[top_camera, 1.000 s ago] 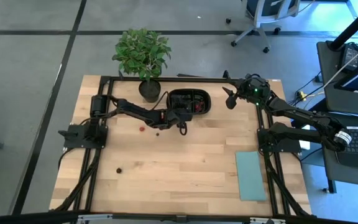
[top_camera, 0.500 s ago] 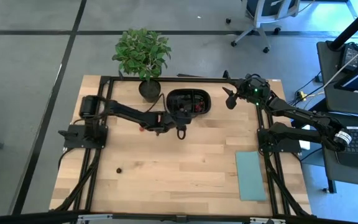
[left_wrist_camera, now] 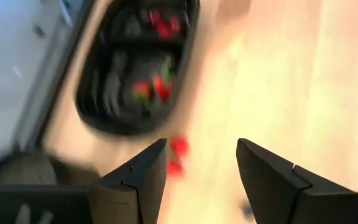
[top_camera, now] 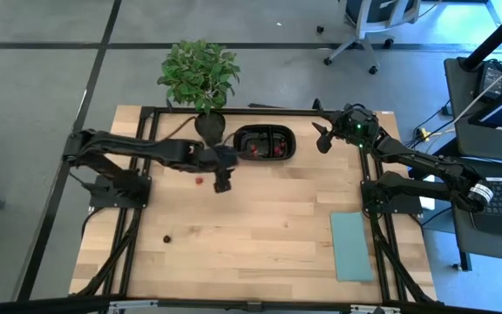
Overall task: Pick and placing Produce into tupperware
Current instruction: Put the left raspberry into the black container
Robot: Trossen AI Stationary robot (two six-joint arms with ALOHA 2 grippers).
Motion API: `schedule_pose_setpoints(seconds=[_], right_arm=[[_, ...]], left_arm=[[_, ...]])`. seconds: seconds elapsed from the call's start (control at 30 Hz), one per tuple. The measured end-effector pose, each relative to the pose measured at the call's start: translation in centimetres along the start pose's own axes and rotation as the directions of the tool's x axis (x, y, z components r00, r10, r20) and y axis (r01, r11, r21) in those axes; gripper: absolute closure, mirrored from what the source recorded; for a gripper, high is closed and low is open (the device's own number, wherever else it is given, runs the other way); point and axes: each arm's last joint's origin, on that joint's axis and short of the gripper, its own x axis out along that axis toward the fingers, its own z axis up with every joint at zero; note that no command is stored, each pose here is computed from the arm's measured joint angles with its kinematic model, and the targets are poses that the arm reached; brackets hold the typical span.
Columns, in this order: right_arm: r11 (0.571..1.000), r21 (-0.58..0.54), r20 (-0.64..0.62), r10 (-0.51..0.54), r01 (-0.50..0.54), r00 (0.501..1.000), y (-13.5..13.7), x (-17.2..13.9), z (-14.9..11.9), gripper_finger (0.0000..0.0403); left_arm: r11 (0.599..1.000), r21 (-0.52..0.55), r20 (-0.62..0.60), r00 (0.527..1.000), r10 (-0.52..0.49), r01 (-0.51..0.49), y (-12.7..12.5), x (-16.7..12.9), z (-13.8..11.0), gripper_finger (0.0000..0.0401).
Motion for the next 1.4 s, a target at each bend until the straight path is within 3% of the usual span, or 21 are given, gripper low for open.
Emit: schedule_pose_setpoints(seconds=[0.2,0.4,0.6,0.87,1.4], right_arm=[[1.0,0.0,-0.002,0.0,0.0,1.0,0.0,0.0,0.0,0.0207],[1.0,0.0,-0.002,0.001,-0.001,1.0,0.0,0.0,0.0,0.0207],[1.0,0.004,-0.003,0.001,-0.001,1.0,0.0,0.0,0.0,0.0207],[1.0,0.004,-0.003,0.001,-0.001,1.0,0.0,0.0,0.0,0.0207],[1.0,0.004,-0.003,0.001,-0.001,1.0,0.0,0.0,0.0,0.0207]], left_arm=[[0.989,-0.143,-0.155,0.986,-0.066,0.044,0.1,-1.2,-1.7,0.0216],[0.978,-0.208,-0.29,0.956,-0.051,-0.011,0.0,-1.0,-3.2,0.0216],[0.978,-0.208,-0.37,0.924,-0.095,0.018,-0.4,-0.2,-5.0,0.0216],[0.981,-0.191,-0.48,0.874,-0.075,-0.021,-0.8,2.0,-9.2,0.0216],[0.936,-0.348,-0.435,0.893,-0.117,-0.047,1.1,4.9,-11.5,0.0216]])
